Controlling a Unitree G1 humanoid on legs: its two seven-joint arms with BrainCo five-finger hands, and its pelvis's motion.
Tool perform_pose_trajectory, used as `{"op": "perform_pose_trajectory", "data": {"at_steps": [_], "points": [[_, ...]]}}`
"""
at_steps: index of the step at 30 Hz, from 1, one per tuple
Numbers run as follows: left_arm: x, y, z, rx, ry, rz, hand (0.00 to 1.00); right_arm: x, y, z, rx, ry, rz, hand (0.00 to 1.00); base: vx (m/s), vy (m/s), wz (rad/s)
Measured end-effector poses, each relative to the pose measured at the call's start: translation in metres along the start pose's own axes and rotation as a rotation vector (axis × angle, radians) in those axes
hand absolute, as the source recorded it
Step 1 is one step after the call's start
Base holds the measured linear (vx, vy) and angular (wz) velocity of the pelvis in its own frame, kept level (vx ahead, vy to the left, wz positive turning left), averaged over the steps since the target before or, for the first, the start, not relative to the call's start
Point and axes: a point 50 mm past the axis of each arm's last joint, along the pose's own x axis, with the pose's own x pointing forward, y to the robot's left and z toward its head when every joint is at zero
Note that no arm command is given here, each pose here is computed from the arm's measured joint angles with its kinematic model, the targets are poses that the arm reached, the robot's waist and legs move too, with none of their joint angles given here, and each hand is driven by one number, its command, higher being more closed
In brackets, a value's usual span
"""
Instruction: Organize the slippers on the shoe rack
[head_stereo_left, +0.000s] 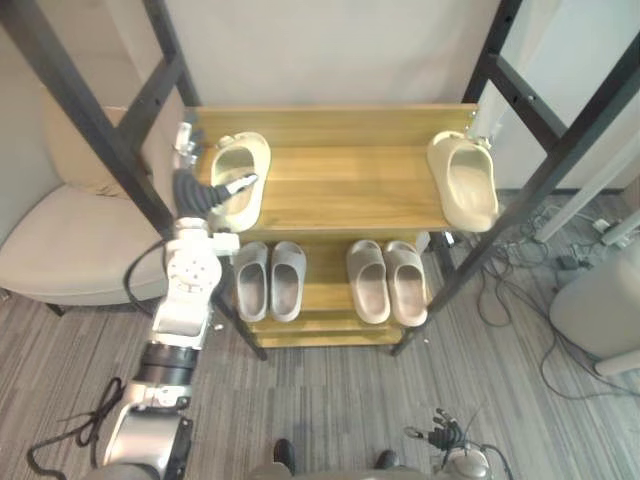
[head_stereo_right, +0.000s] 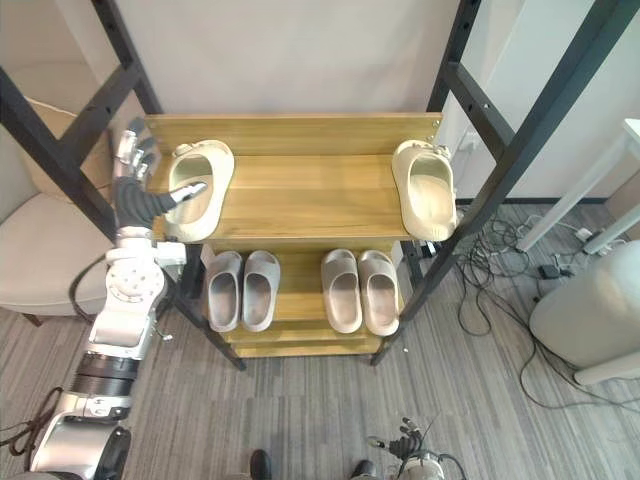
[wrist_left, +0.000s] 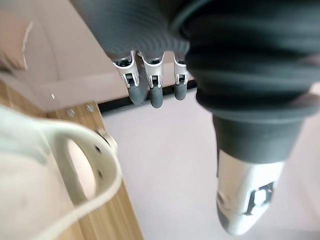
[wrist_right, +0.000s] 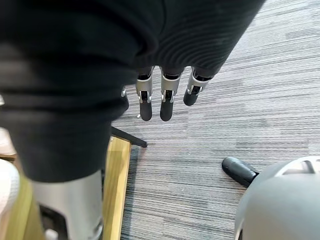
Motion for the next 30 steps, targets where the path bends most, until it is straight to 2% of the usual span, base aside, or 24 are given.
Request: {"op": "perform_pose_trajectory", "data": {"at_steps": [11, 30], "points": [[0.041, 0.023, 0.010, 0.064, -0.015, 0.070, 0.00, 0.005, 0.002, 0.021, 0.007, -0.059, 0.010, 0.00, -0.03, 0.000, -0.08], [0.085, 0.056, 0.018, 0.185, 0.023, 0.121, 0.00, 0.005, 0.020, 0.037, -0.005, -0.114, 0.045, 0.00, -0.06, -0.006, -0.09]]}}
